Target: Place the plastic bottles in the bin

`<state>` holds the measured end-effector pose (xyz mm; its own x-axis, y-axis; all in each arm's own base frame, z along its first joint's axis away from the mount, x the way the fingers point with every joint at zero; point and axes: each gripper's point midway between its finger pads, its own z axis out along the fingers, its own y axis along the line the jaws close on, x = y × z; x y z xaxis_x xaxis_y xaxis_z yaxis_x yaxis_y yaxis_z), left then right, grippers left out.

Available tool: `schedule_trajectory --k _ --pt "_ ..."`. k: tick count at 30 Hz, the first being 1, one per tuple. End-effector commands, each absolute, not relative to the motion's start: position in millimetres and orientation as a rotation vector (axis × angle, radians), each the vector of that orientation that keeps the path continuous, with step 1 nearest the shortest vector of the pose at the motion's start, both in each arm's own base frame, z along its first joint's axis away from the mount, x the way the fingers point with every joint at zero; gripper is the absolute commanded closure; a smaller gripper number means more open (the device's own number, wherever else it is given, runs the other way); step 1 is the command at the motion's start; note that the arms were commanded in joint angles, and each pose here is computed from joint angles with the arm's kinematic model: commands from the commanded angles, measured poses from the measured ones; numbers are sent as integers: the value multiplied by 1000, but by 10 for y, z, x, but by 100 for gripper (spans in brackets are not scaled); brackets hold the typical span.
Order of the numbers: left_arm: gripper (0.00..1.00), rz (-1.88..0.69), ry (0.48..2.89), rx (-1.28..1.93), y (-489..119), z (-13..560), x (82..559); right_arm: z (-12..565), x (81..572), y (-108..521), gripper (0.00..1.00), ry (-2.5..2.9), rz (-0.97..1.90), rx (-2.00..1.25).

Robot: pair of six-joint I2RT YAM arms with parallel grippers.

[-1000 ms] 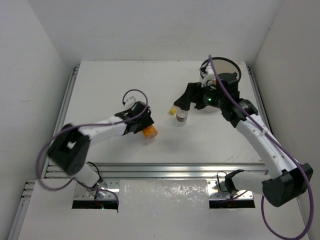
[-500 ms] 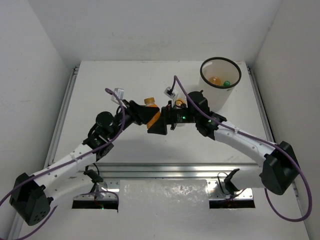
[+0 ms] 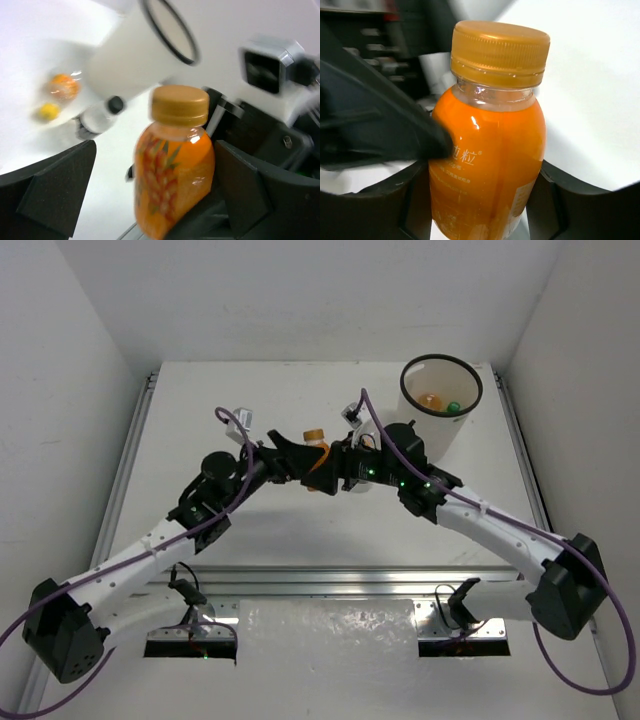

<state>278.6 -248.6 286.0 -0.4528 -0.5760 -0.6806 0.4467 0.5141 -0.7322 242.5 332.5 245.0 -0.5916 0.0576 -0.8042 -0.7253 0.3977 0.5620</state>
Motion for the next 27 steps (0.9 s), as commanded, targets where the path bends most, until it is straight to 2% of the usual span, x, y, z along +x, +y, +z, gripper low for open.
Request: schedule_trajectory --k 1,2,3,4,5,7,10,14,15,16,17,19,20,21,27 --pt "0 -815 1676 -481 -1828 3191 3103 2949 2955 2848 100 1810 877 -390" --pt "0 -645 1814 -558 -1607 2862 3031 2950 3096 2658 100 1850 759 -329" --pt "0 -561 1822 -611 -1466 2847 3043 2759 3218 2310 100 1972 574 -222" --pt "0 -498 1798 -656 -1325 2946 3041 2877 3460 1987 100 1981 478 -114" --pt "0 -445 1841 -649 -1270 2859 2992 2771 3494 1756 100 2052 408 -53" --pt "0 -442 1874 -587 -1302 2823 2955 2853 3766 1239 100 2047 275 97" --pt "0 -448 1918 -522 -1378 2690 2940 2898 4068 779 99 2080 139 198" --pt "0 -528 1989 -338 -1722 2558 3013 2845 4394 436 94 2137 -28 240" --pt "0 -542 1996 -267 -1801 2551 3030 2846 4450 381 89 2143 -65 245" --pt "0 -617 1987 -204 -1961 2610 3038 2968 4527 309 79 2123 -89 254" --pt "0 -649 1992 -139 -2092 2594 3054 2824 4557 236 38 2172 -142 271" --pt "0 -733 1962 10 -2375 2657 3050 2851 4599 154 10 2176 -179 300" --pt "0 -742 1949 40 -2436 2681 3063 2879 4602 137 3 2169 -188 308" --pt "0 -741 1915 79 -2500 2758 3102 2918 4605 122 1 2159 -192 312" --pt "0 -698 1936 200 -2909 2686 3413 3052 4400 150 1 2150 -146 326"
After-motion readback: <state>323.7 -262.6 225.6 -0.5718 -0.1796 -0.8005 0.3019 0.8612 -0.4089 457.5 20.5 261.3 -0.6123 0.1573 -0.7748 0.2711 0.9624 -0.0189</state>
